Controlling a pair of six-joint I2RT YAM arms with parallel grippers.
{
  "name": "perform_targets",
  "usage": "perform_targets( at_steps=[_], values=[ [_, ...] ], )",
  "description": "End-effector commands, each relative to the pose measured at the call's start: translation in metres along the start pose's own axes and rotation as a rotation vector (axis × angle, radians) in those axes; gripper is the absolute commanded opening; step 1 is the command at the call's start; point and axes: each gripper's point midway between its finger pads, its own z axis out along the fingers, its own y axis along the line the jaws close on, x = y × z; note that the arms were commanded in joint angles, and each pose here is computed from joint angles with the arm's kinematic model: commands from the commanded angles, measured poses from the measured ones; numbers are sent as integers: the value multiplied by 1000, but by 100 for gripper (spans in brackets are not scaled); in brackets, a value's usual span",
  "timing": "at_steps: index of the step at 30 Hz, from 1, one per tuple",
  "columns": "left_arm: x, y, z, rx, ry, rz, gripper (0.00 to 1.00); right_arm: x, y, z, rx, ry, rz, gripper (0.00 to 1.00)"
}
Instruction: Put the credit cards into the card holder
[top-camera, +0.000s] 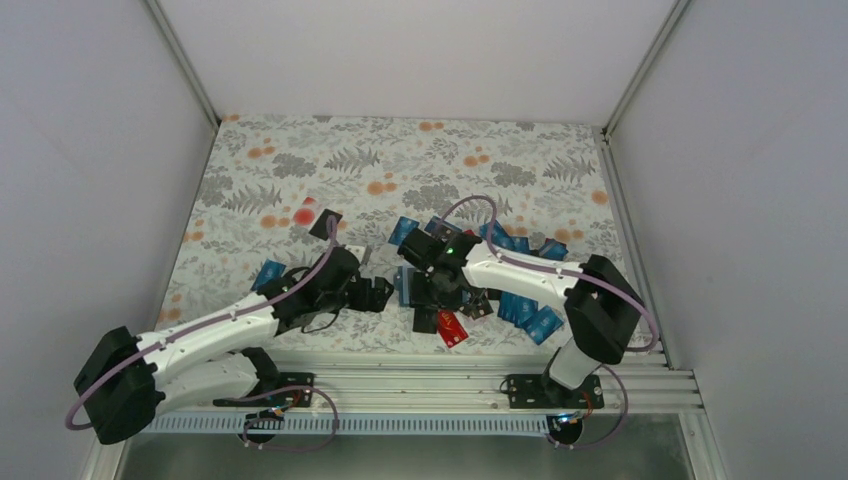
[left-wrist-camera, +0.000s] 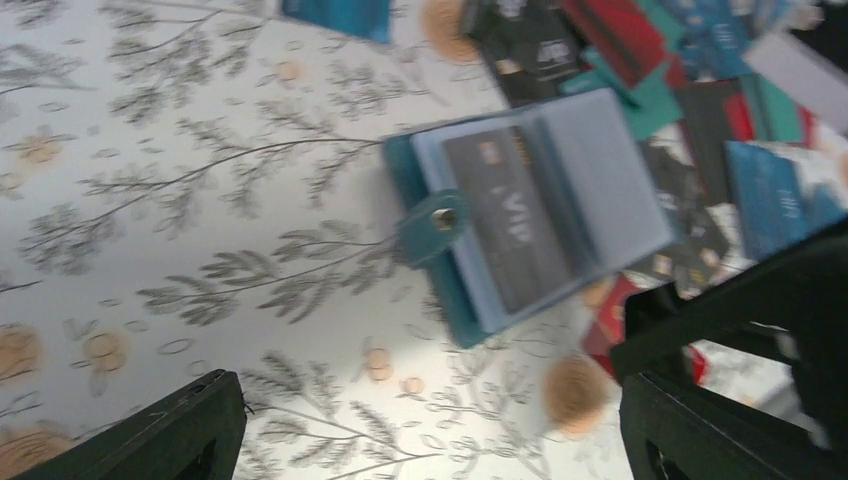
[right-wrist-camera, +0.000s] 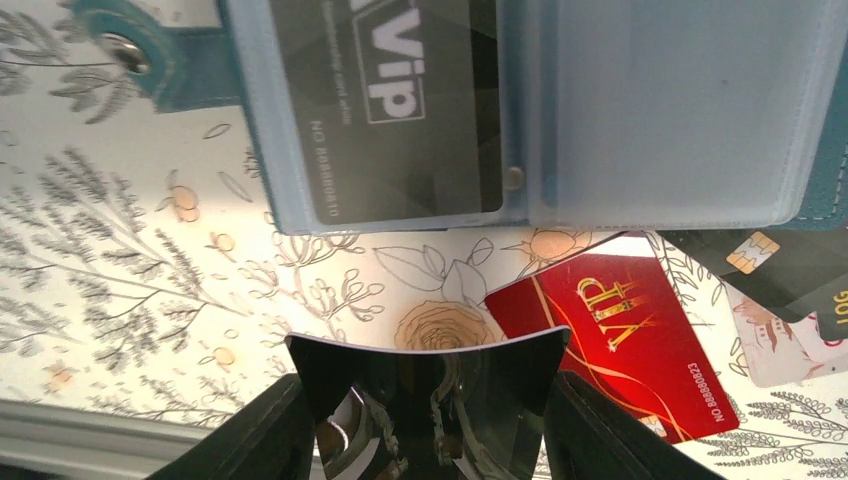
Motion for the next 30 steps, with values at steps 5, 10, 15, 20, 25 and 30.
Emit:
perform_targets(
  at_steps=[5, 10, 15, 20, 25, 30],
  values=[
    [-9, -69, -35, 394, -34, 52, 87, -21, 20, -43, -145, -101, -31, 56],
    [-4, -86, -43, 524, -35, 63, 76, -28, 30, -64, -228, -131, -54, 56],
    [-4, -91, -49, 574, -56, 72, 70, -30, 33, -82, -292, -156, -65, 55],
    [-6, -94, -45, 577, -54, 62, 63, -28, 37, -93, -353, -173, -78, 55],
    [-9, -99, -36, 591, -46, 36, 56, -26, 39, -101, -397, -189, -91, 55],
    [-15, -98, -31, 577, -63, -11, 41, -22, 36, -100, -405, -185, -98, 55]
  ],
)
